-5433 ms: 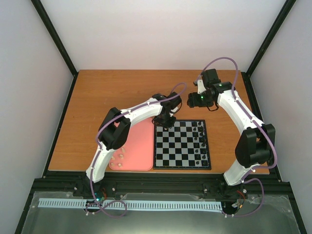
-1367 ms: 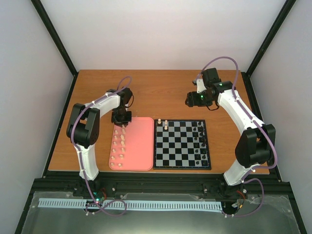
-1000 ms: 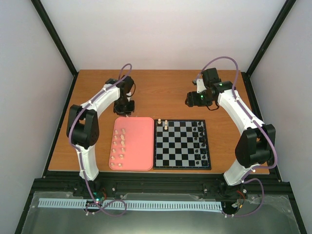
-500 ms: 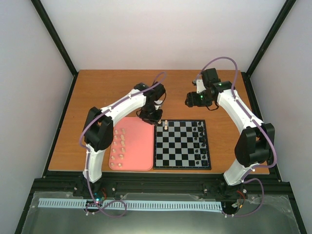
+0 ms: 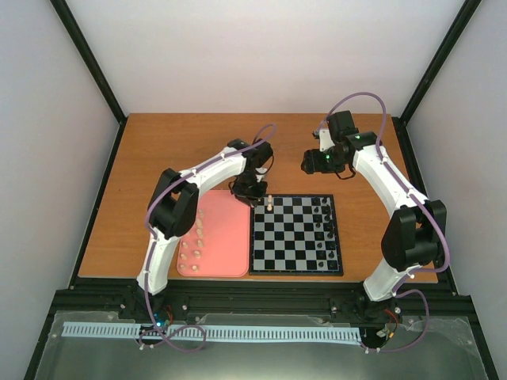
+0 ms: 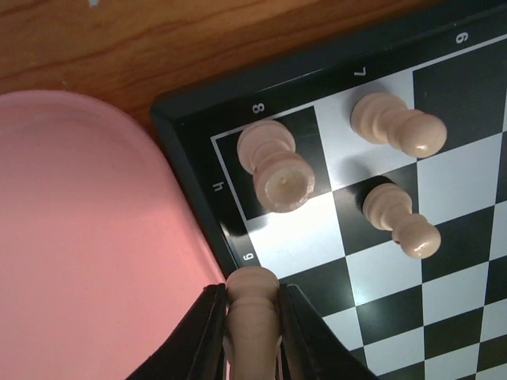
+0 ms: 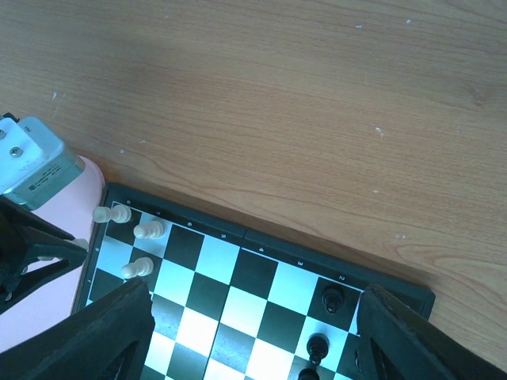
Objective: Set up the chess pieces on the board
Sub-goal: Place the chess piece on the chessboard.
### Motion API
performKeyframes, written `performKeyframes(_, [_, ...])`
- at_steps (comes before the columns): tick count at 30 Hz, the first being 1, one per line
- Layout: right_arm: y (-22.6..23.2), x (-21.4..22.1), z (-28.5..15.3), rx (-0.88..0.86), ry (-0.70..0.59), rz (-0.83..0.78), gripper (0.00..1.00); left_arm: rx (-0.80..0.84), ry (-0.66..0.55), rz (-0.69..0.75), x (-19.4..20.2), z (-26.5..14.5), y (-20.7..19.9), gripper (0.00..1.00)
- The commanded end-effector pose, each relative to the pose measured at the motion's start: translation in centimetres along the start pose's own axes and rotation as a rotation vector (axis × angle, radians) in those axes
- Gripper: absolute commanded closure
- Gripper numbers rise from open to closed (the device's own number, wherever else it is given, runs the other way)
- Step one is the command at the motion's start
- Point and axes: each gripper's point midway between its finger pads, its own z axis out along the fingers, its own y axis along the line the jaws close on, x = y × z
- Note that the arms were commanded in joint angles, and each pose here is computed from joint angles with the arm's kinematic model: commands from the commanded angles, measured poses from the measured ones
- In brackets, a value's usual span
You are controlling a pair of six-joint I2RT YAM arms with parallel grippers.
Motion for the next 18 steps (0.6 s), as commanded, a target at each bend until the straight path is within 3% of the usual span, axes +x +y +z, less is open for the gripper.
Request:
performKeyframes(1, [-0.2,-0.7,-0.9,0.01,-0.031,-0.014,0.29,0.028,-0.034,0.012,-1.2,-0.7,-1.1,0.99])
performKeyframes(18, [-0.1,-0.7,-0.9,0.007,-0.033,-0.015,0.29,0.039,0.008,0.033,-1.0,0.7,-2.3,0.99])
